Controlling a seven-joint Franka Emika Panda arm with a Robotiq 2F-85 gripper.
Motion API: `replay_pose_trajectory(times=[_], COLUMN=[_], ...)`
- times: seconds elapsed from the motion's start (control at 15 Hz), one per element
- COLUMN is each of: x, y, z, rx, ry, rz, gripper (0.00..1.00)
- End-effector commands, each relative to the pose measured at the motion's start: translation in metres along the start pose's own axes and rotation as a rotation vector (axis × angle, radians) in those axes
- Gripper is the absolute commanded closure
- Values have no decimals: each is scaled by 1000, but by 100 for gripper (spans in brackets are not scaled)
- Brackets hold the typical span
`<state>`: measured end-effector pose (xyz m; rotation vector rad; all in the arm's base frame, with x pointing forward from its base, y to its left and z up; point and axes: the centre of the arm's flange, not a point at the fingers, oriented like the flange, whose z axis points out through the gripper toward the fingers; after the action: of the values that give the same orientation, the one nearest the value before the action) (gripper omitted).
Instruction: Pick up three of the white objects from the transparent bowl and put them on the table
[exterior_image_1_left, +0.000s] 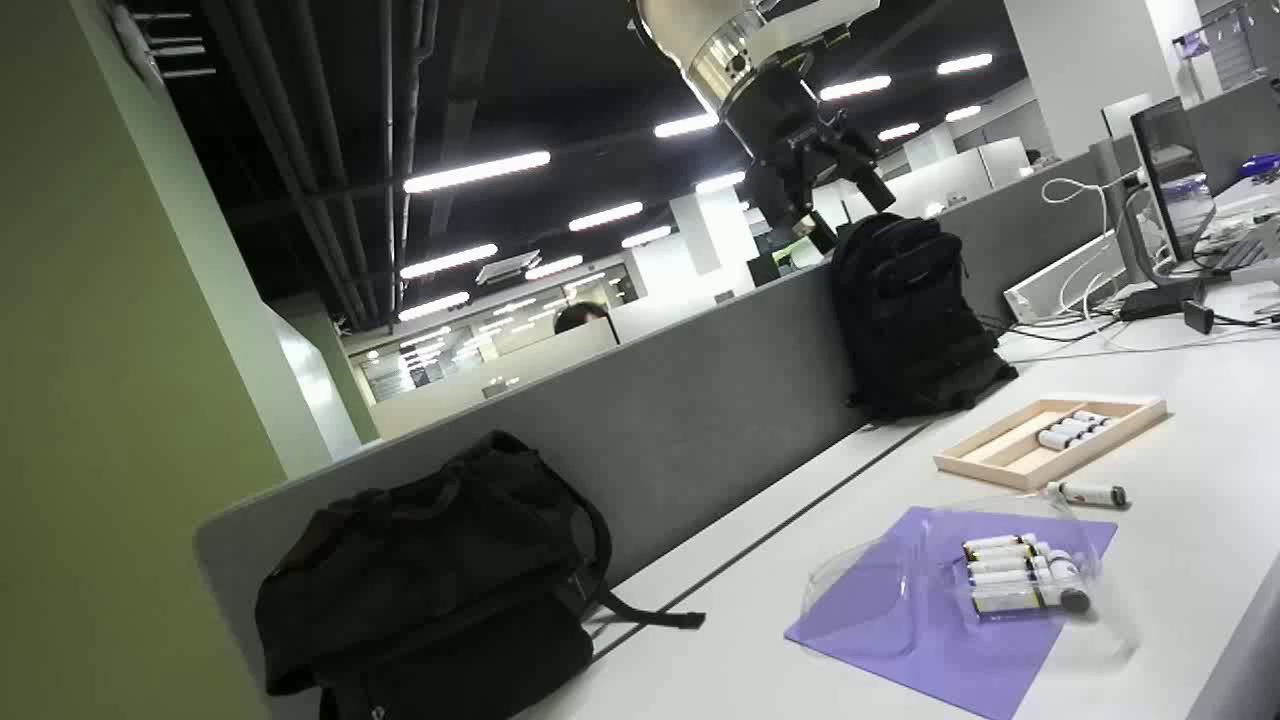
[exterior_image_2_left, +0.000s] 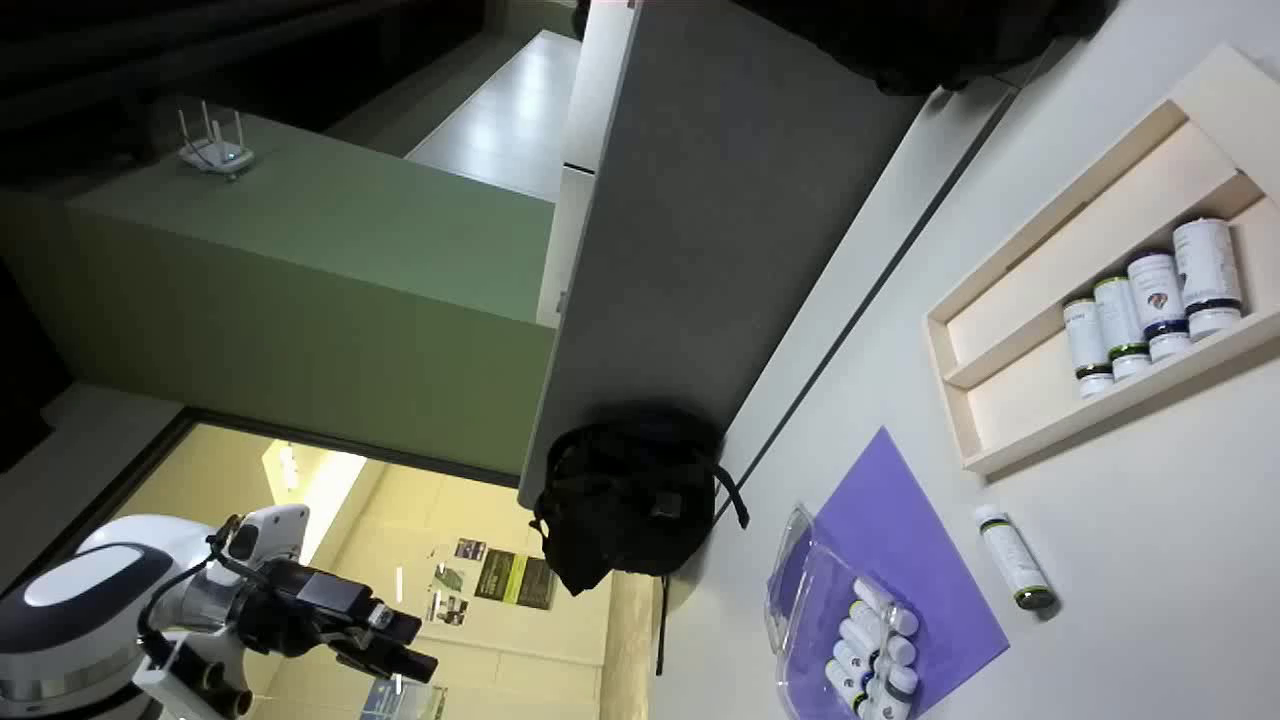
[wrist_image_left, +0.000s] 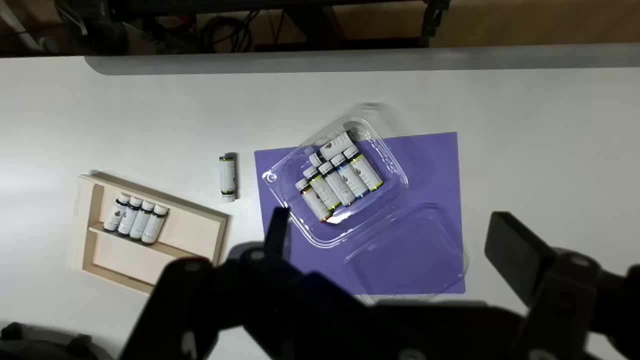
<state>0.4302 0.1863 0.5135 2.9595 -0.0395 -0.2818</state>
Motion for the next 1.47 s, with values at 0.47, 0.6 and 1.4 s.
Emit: replay_pose_trajectory(times=[0.47,0.6,1.4], x=[0,0,72], y=[0,0,-27], z=[0,0,129], rx=[2,2,104], ry=[3,3,23], rz=[0,0,-556], gripper=[0,0,0])
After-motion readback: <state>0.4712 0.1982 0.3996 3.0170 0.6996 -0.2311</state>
